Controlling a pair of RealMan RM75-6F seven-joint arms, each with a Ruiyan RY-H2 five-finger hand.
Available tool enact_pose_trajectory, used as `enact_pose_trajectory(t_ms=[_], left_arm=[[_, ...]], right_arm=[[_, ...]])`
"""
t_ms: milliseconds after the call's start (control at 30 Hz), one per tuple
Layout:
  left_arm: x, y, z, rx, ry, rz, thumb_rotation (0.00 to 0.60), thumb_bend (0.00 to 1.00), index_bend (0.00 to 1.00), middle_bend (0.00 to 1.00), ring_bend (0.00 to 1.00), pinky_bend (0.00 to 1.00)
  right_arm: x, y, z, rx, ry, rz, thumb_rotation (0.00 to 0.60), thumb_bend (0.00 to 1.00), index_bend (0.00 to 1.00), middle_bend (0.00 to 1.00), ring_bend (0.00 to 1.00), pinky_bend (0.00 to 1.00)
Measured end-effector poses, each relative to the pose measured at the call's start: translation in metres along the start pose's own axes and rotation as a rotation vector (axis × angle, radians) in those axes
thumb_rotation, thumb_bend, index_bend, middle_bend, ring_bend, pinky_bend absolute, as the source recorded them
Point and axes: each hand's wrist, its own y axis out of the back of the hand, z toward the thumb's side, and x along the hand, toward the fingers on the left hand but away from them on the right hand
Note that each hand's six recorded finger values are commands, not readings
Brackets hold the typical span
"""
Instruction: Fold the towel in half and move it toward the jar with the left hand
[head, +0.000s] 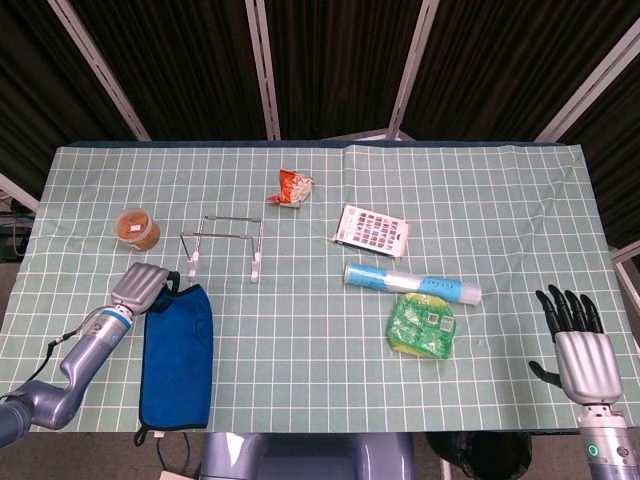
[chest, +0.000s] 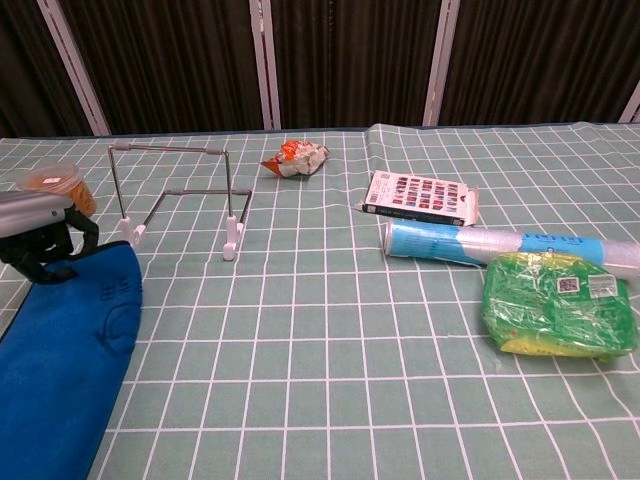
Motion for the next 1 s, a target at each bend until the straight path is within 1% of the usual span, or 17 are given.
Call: enact_pose_trajectory(t_ms=[133, 233, 367, 433, 533, 633, 733, 967, 1000], left_arm=[[-0.010, 0.016, 0.006, -0.003, -0.025, 0.032, 0.600, 0.70, 0.86, 0.90, 0.89, 1.00], [-0.018, 0.030, 0.012, -0.002, -0.042, 0.059, 0.600, 0.70, 0.87, 0.91, 0.89, 1.00], [-0.028, 0.049, 0.019, -0.004, -0.056, 0.096, 0.600, 0.70, 0.87, 0.91, 0.89, 1.00], [-0.035, 0.067, 0.027, -0.007, -0.065, 0.132, 0.600, 0.70, 0.88, 0.91, 0.89, 1.00], [-0.044, 0.088, 0.039, -0.009, -0.067, 0.163, 0.600, 0.70, 0.88, 0.91, 0.89, 1.00], [-0.052, 0.111, 0.052, -0.005, -0.050, 0.193, 0.600, 0.70, 0.88, 0.91, 0.89, 1.00], [-0.056, 0.132, 0.059, 0.003, -0.016, 0.218, 0.600, 0.70, 0.89, 0.91, 0.89, 1.00], [-0.051, 0.173, 0.073, 0.030, 0.047, 0.260, 0.600, 0.71, 0.89, 0.91, 0.89, 1.00], [-0.049, 0.180, 0.076, 0.043, 0.056, 0.268, 0.600, 0.71, 0.89, 0.91, 0.89, 1.00]], right_arm=[[0.001, 0.003, 0.000, -0.007, 0.004, -0.007, 0.600, 0.00, 0.05, 0.00, 0.00, 0.00], [0.002, 0.004, 0.001, -0.011, 0.006, -0.011, 0.600, 0.00, 0.03, 0.00, 0.00, 0.00], [0.003, 0.007, 0.001, -0.021, 0.011, -0.018, 0.600, 0.00, 0.03, 0.00, 0.00, 0.00], [0.004, 0.008, 0.002, -0.029, 0.016, -0.021, 0.600, 0.00, 0.04, 0.00, 0.00, 0.00], [0.005, 0.011, 0.002, -0.039, 0.023, -0.025, 0.600, 0.00, 0.06, 0.00, 0.00, 0.00], [0.005, 0.013, 0.002, -0.047, 0.025, -0.031, 0.600, 0.00, 0.07, 0.00, 0.00, 0.00], [0.006, 0.015, 0.001, -0.055, 0.025, -0.034, 0.600, 0.00, 0.04, 0.00, 0.00, 0.00], [0.005, 0.017, -0.002, -0.069, 0.025, -0.037, 0.600, 0.00, 0.05, 0.00, 0.00, 0.00], [0.005, 0.018, -0.002, -0.070, 0.025, -0.037, 0.600, 0.00, 0.04, 0.00, 0.00, 0.00]])
